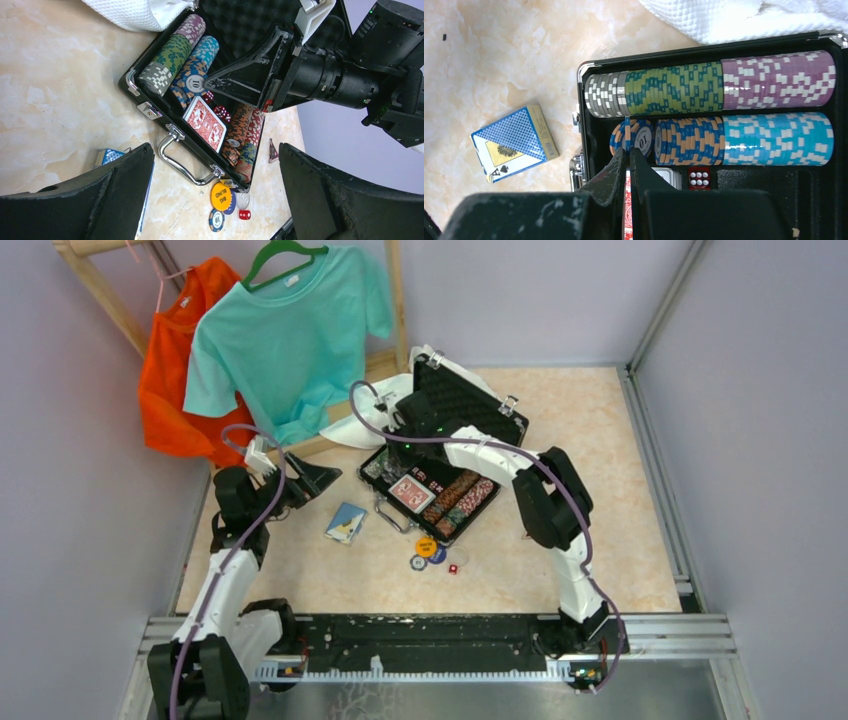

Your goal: Pack up texas hold em set

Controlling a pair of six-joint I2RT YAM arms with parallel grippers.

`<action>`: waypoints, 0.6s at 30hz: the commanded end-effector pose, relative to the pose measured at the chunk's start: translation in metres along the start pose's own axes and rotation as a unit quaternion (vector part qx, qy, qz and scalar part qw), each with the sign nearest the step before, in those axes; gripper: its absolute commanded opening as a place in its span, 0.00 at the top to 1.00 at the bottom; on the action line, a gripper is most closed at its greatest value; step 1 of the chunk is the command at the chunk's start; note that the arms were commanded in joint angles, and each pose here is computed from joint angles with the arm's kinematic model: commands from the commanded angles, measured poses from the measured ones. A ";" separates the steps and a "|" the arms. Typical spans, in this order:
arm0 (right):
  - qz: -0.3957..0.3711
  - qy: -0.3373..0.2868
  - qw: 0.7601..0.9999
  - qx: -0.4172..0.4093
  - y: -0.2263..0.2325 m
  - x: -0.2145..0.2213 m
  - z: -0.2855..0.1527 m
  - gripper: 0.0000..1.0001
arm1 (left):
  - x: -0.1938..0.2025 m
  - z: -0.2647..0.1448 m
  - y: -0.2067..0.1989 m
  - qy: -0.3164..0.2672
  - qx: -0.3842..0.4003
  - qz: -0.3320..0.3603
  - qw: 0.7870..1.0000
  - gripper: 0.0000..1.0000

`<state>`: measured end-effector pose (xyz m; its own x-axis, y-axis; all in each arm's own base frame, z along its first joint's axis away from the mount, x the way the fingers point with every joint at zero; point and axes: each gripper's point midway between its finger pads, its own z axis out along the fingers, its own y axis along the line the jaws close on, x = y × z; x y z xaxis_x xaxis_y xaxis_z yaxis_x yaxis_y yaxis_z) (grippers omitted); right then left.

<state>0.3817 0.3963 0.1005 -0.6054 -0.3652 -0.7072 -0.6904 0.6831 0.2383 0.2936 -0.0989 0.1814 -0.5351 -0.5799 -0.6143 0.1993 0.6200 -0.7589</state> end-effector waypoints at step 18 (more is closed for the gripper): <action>0.002 -0.040 0.998 0.043 -0.028 -0.033 -0.020 1.00 | 0.004 0.002 -0.006 0.021 0.037 0.005 0.999 0.01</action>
<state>0.3929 0.3861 0.1013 -0.6079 -0.3559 -0.7098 -0.6642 0.7178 0.2089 0.2915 -0.1048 0.1784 -0.5682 -0.5621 -0.6010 0.2254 0.5961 -0.7706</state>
